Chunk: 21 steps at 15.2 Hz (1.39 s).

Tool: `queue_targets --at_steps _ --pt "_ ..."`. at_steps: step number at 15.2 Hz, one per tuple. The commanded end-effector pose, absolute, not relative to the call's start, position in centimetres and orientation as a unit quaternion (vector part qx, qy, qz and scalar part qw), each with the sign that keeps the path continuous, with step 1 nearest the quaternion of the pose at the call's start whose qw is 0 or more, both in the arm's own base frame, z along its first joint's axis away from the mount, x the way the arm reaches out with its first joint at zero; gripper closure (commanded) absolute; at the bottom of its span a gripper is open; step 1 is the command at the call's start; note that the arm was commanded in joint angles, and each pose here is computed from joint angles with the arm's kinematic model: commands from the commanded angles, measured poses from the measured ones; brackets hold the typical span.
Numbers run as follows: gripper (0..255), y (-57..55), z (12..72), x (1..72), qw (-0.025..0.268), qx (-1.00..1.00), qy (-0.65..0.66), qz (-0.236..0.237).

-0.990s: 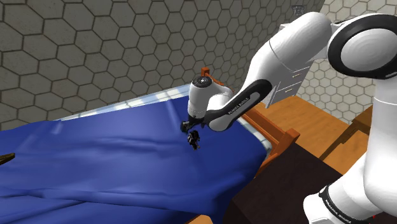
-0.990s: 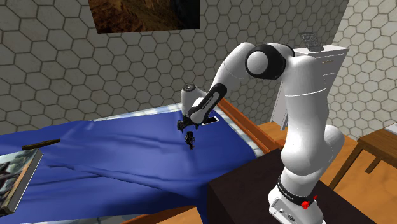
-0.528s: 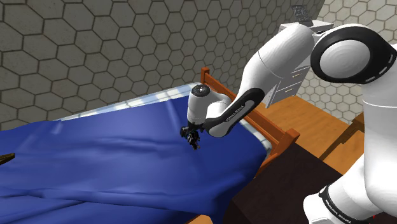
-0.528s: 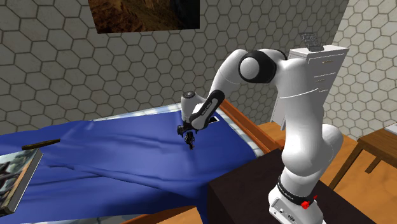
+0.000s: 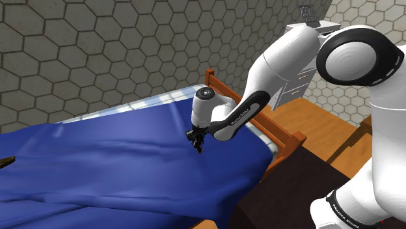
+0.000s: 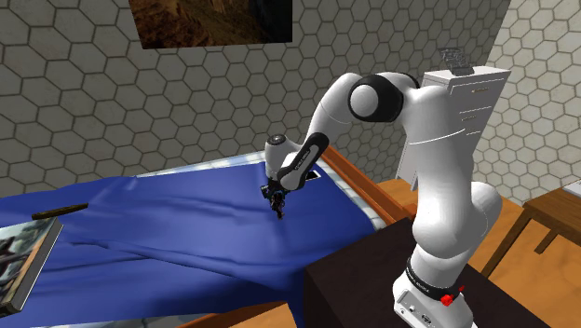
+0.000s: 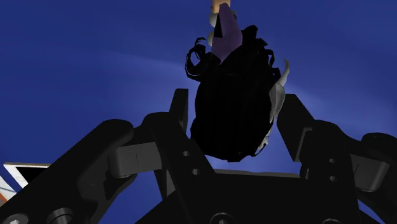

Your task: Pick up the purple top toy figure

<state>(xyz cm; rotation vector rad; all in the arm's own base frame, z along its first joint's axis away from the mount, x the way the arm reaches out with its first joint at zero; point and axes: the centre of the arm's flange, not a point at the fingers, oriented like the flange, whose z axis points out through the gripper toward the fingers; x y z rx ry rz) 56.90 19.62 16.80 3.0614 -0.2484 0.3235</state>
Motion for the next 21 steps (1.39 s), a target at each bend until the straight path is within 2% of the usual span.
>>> queue_targets --at_steps 1,4,21 --pt "255 19.6 16.7 56.9 0.027 0.991 -0.081 0.104" --pt "255 19.6 16.7 56.9 0.027 0.991 -0.081 0.104" --pt "255 19.6 24.7 56.9 0.027 0.991 -0.080 0.104"
